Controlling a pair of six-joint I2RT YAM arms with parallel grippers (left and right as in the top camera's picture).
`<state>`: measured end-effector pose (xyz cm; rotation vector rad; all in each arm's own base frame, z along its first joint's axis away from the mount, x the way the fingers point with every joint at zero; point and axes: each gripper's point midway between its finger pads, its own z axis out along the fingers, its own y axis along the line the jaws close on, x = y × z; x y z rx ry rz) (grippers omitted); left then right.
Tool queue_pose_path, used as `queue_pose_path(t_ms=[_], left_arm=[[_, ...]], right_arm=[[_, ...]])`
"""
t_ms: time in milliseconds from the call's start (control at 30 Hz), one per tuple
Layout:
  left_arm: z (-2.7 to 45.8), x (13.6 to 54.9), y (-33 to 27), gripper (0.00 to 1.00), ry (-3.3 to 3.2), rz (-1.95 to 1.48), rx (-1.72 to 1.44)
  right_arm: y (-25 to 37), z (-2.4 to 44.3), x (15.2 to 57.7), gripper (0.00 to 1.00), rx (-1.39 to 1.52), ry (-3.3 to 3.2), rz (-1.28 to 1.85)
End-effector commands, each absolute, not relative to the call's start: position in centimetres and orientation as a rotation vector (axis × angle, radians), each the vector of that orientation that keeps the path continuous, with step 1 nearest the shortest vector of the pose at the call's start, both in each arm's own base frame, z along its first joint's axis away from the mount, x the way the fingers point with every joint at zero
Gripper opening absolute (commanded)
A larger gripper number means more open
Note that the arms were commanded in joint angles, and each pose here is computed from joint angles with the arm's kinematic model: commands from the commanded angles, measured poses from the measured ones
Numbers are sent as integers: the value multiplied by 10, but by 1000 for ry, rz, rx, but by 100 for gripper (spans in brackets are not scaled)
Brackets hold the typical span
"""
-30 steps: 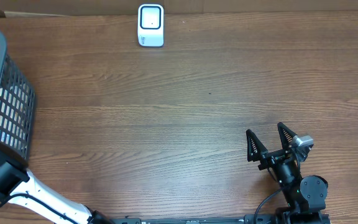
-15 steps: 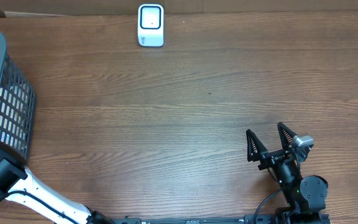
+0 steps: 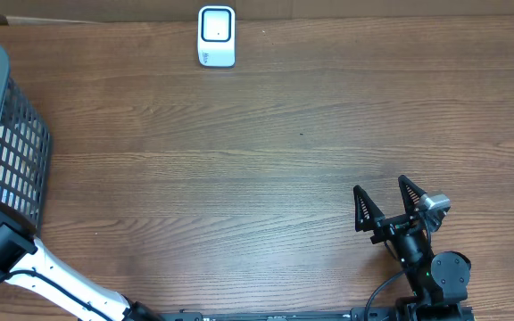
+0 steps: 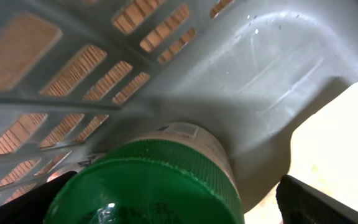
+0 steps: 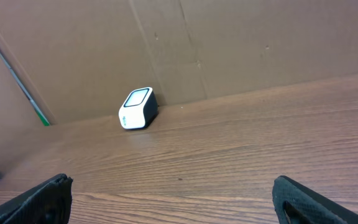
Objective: Scan the item barcode
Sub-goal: 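Lower the left gripper into the basket and grasp the green-lidded jar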
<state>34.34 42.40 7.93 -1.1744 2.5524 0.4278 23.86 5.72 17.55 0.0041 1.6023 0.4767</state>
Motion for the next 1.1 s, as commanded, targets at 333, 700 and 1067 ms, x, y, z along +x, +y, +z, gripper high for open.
queue_pose_path(t_ms=[333,700,1067], left_arm=[[81,338,416,96,2527,386,-1258],[109,341,416,81,2467,395,-1275],[215,340,405,70,2253,443,-1230]], right_arm=[[55,174,239,100,12,1595,467],[55,174,239,100,12,1595,467],[55,174,239,100,12,1595,467]])
